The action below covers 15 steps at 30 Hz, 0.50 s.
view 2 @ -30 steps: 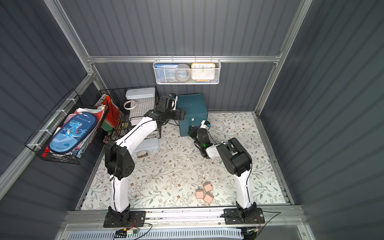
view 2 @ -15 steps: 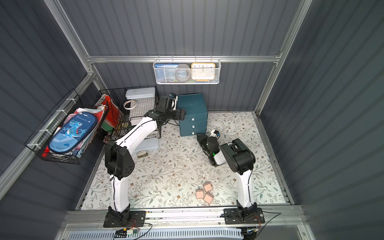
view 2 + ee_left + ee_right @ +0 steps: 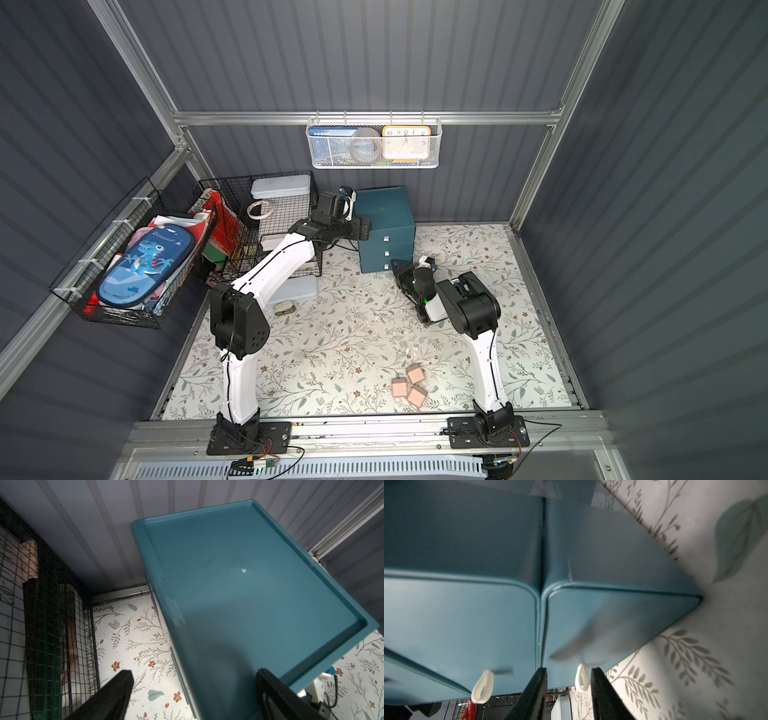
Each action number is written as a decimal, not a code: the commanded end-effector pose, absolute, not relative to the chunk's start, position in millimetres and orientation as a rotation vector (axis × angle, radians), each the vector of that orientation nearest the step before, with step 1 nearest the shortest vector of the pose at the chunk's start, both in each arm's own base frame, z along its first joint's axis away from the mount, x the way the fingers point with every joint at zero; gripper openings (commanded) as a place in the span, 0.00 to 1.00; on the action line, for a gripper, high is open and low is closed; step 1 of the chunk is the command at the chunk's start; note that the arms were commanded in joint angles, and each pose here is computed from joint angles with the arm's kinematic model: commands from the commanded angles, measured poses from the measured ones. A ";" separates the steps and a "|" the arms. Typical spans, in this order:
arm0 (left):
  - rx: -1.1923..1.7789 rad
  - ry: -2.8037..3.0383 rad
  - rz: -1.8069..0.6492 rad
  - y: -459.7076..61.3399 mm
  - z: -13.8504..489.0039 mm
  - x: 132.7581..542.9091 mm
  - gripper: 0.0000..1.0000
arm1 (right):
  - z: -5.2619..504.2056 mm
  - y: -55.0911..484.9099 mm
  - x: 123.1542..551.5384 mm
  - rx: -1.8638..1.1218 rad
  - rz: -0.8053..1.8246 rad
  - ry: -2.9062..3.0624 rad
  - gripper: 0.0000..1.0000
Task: Place the plugs into the drawer by color
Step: Open the drawer in the storage box.
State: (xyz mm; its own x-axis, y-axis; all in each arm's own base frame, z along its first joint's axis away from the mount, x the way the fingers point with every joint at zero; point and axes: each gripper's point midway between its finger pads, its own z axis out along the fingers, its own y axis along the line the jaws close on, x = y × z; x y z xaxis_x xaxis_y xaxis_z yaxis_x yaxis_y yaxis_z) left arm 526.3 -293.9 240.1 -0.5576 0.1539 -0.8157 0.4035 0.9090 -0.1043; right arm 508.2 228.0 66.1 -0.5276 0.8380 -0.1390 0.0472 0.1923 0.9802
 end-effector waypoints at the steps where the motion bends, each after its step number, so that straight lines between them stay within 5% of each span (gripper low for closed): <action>1: 0.519 2.442 -0.271 -284.9 154.0 492.8 0.97 | 52.5 234.6 508.2 0.848 1.426 1.801 0.40; 15: 0.523 2.449 -0.271 -284.6 150.0 491.3 0.97 | 46.0 249.2 508.3 0.824 1.437 1.821 0.34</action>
State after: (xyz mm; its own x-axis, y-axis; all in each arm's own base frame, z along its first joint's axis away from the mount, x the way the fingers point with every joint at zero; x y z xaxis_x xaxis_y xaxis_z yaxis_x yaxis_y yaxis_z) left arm 526.2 -293.9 240.2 -0.5576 0.1539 -0.8157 0.4035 0.9090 -0.1043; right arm 505.9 243.7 48.9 -0.5697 0.8138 -0.1148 0.0793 0.1934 0.9779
